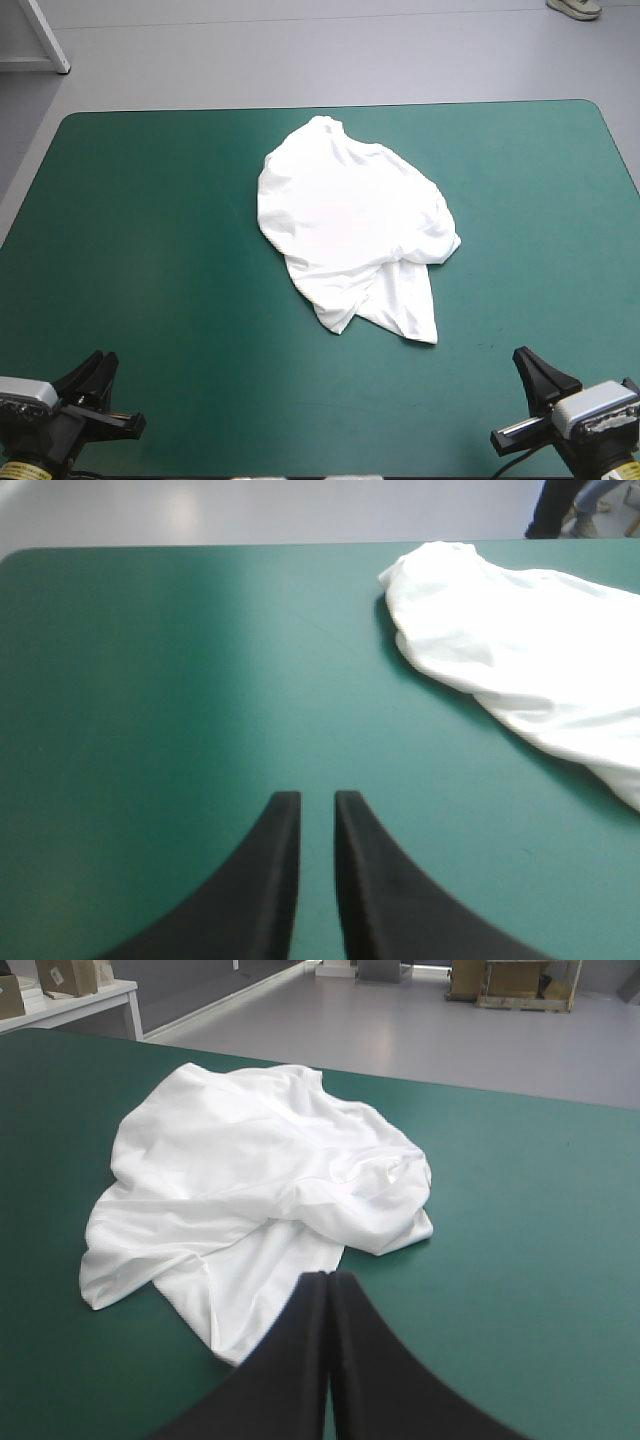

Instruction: Fold the cloth

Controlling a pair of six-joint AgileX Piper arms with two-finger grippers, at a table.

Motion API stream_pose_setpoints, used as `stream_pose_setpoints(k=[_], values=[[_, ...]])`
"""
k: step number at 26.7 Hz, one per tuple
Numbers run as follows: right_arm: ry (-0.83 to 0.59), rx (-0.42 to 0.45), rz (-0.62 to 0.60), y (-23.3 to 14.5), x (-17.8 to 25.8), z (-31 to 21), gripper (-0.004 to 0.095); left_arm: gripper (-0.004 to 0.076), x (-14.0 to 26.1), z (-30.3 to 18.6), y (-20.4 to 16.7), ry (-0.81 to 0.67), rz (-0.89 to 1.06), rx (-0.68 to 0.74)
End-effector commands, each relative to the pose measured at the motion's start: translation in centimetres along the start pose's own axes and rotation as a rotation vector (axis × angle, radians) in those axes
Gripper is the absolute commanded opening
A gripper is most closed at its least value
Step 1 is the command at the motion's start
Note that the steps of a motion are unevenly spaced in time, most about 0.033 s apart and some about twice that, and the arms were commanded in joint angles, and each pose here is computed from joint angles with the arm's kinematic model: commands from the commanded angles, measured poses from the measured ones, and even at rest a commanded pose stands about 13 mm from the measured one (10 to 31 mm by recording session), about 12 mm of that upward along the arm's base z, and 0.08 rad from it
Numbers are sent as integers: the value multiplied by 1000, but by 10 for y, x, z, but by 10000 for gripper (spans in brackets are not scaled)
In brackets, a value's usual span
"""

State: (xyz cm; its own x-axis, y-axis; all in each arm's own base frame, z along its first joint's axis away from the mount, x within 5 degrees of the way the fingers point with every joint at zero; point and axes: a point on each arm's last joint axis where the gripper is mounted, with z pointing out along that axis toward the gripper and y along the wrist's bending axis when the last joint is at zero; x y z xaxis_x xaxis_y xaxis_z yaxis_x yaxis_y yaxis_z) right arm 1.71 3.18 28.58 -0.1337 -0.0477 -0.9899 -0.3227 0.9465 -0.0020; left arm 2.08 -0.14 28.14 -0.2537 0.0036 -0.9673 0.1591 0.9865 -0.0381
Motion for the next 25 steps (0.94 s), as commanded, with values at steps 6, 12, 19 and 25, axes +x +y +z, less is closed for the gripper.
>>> stream_pose_setpoints(k=[6, 12, 19, 25], values=[[139, 25, 126, -22, -31, 47, 247, 378, -57, 34, -10, 19, -89, 62], [238, 9, 134, -35, -52, 80, 504, 378, -86, 61, -12, 90, -86, 58], [248, -19, 241, -50, -72, 126, 518, 378, -90, 102, -16, 215, -119, 74], [405, -31, 279, -73, -64, 190, 516, 378, -82, 130, -22, 305, -125, 125]])
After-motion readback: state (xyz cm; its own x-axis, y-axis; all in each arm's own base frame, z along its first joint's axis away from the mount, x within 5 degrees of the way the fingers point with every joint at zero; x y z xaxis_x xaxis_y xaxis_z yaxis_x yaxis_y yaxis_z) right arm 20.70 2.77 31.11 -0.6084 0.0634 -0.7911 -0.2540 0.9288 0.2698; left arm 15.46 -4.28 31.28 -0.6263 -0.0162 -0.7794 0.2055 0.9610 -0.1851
